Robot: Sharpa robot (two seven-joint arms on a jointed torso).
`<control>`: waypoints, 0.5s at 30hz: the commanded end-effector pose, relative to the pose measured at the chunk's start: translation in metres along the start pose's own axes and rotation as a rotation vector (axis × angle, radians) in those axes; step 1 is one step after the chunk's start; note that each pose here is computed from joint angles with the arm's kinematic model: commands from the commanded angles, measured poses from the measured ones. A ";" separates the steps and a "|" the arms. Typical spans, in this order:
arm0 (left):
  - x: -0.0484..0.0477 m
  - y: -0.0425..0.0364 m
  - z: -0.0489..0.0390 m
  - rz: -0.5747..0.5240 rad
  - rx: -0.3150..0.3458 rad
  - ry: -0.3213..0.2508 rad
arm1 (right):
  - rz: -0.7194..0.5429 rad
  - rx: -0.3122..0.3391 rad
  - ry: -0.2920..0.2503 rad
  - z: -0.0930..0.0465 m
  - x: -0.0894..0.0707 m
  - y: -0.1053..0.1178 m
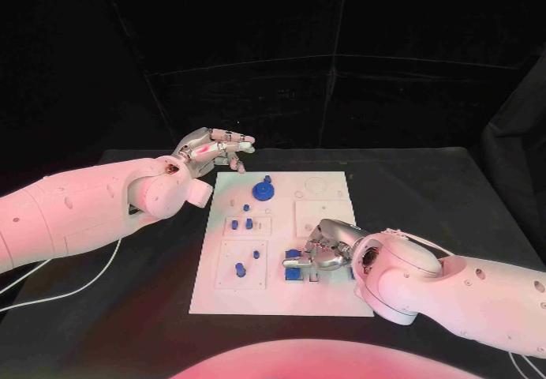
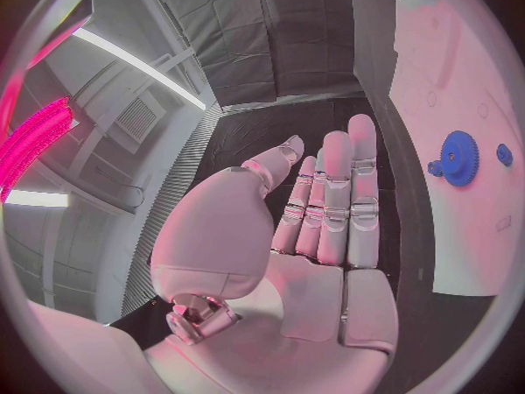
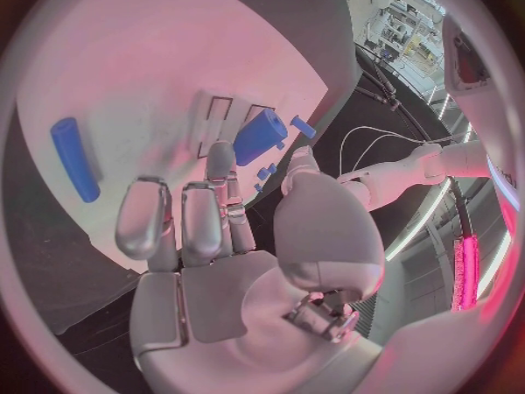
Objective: Assemble the parts on the task board
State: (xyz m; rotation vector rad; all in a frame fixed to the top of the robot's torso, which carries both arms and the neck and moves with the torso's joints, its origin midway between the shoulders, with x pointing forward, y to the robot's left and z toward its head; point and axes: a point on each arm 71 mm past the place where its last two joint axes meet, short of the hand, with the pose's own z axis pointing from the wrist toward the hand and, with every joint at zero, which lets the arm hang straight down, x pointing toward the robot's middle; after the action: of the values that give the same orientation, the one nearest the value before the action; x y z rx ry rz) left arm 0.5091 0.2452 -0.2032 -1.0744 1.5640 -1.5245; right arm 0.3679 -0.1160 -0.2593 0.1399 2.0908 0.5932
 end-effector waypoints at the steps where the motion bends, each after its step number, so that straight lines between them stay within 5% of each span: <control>1: 0.0011 -0.0012 0.0004 -0.008 0.002 0.012 | -0.028 -0.025 -0.001 -0.002 -0.001 0.002; 10: 0.0011 -0.0008 0.0006 -0.008 0.001 0.013 | -0.127 -0.108 0.003 -0.004 -0.001 0.005; 15: 0.0024 -0.0003 0.0018 -0.009 0.000 0.015 | -0.171 -0.130 -0.043 -0.002 -0.004 0.007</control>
State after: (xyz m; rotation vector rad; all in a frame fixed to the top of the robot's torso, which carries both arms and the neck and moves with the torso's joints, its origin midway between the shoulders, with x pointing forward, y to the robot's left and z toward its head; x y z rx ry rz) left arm 0.5097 0.2444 -0.2038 -1.0752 1.5678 -1.5244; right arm 0.3682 -0.1144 -0.2530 -0.0017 2.0312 0.6173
